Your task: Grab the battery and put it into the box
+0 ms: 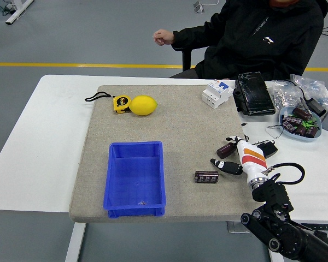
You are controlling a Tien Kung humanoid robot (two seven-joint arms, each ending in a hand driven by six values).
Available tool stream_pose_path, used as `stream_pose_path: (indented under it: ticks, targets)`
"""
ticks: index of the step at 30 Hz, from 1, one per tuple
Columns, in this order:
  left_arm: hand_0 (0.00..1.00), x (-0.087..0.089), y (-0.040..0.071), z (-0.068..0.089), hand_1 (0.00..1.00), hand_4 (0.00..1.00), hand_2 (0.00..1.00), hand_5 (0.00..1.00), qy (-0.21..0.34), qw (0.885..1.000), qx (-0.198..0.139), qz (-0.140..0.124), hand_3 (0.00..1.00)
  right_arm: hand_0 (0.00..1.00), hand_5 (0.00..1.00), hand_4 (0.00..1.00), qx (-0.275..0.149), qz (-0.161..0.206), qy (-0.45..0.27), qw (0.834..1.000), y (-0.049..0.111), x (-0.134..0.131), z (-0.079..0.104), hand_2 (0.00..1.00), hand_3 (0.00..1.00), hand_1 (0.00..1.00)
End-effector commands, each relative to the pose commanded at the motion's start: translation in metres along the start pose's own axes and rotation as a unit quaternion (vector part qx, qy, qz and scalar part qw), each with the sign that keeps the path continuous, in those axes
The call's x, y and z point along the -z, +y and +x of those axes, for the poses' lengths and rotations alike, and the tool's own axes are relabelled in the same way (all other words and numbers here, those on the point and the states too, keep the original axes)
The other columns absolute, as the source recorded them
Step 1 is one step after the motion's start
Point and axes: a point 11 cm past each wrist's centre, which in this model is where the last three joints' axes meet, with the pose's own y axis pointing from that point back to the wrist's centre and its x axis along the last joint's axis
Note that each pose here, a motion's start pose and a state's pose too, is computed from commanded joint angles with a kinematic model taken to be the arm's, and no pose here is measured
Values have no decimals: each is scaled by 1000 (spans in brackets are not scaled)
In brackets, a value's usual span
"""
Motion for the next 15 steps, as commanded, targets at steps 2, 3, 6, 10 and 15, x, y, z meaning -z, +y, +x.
stream_pose_path:
  ticks: [2,3,6,10,15]
  targets:
    - [726,0,0,0,689,629,651,543,0,1000,0,0,585,260,316,996,0,1,-1,1000,0,1,0,465,544,392]
    - [726,0,0,0,689,629,651,543,0,1000,0,0,585,260,316,996,0,2,-3,1000,-1,1,0,465,544,392]
    - [726,0,0,0,689,629,651,543,-1,1000,0,0,585,260,316,996,0,3,-5,1000,-1,2,1,465,544,392]
    - [726,0,0,0,688,629,651,543,-3,1000,0,1,584,251,320,988,-2,4,-9,1000,-2,5,2,459,534,381]
    - [726,-1,0,0,690,629,652,545,-4,1000,0,0,584,231,323,980,-4,8,-12,1000,-3,8,4,456,531,373]
